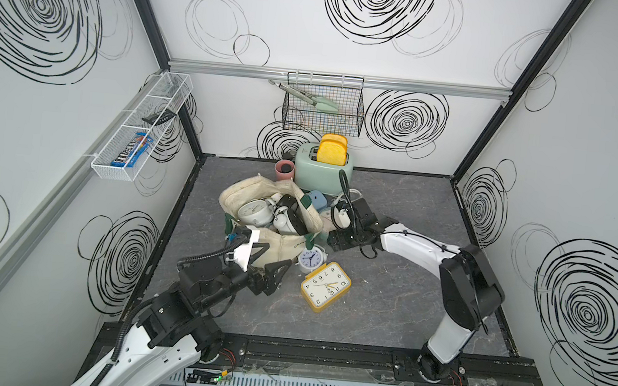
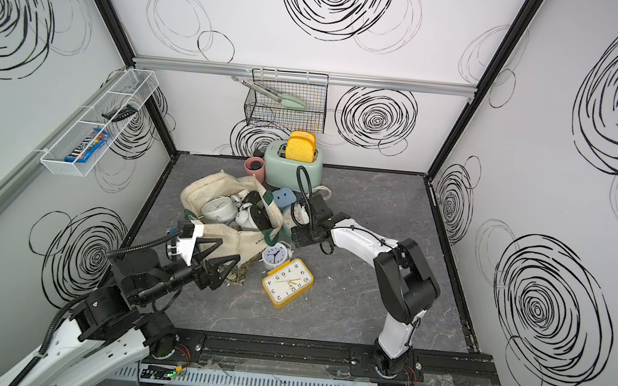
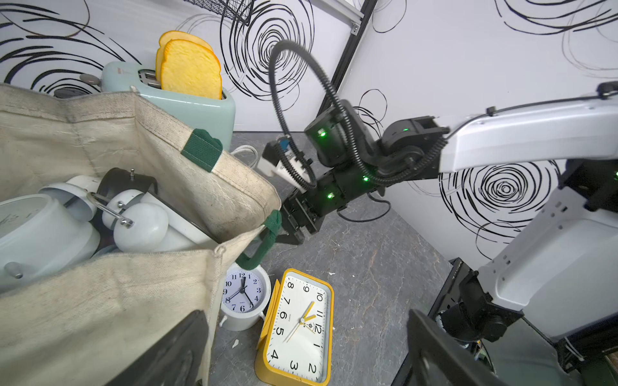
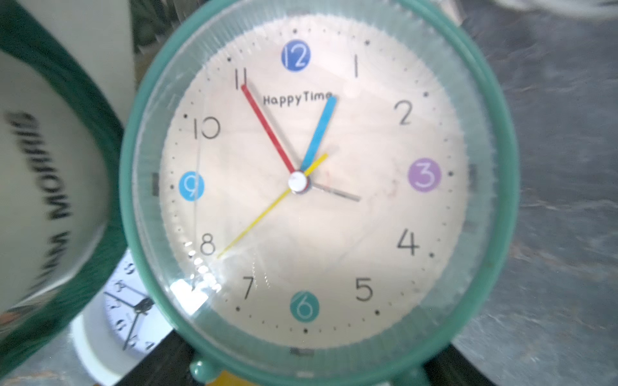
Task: Put the alarm clock into the canvas bag
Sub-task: Pick up the alarm from the center of the board.
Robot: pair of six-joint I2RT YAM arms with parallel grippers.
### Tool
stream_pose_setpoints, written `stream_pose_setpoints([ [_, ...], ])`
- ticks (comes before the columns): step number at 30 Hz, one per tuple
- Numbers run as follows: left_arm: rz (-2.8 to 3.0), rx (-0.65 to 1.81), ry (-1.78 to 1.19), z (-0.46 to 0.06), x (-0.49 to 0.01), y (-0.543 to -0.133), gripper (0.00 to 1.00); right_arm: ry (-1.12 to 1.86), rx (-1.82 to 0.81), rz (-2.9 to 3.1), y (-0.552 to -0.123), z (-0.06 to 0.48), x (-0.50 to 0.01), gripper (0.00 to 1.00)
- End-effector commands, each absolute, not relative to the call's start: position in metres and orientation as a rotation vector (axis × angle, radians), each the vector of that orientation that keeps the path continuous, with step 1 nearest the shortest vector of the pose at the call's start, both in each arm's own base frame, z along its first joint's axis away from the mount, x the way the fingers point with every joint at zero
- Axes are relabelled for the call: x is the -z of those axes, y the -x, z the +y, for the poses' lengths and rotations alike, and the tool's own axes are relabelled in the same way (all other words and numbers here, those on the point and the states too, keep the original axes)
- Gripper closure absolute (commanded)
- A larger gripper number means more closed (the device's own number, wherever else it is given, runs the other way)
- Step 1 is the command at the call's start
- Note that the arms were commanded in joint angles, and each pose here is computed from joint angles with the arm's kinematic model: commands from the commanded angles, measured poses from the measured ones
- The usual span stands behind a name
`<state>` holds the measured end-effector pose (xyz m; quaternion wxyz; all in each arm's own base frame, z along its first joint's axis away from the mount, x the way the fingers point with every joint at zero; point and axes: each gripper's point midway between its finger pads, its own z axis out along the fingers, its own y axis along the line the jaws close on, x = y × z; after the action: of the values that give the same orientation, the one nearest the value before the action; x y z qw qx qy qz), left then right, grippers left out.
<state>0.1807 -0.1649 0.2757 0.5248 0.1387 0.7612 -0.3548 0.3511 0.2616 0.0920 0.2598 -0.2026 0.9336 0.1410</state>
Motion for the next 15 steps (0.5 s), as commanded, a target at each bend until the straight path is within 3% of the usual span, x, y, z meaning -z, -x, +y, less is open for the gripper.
stream_pose_setpoints([
  [1,1.728,0.896,-0.290,-0.166,-0.320,-0.184,0.04,0.410,-0.452,2.415,-0.363,0.253,-0.134,0.47],
  [15,1.790,1.125,-0.421,-0.250,-0.371,-0.219,0.04,0.242,-0.677,2.038,-0.317,0.209,-0.263,0.53],
])
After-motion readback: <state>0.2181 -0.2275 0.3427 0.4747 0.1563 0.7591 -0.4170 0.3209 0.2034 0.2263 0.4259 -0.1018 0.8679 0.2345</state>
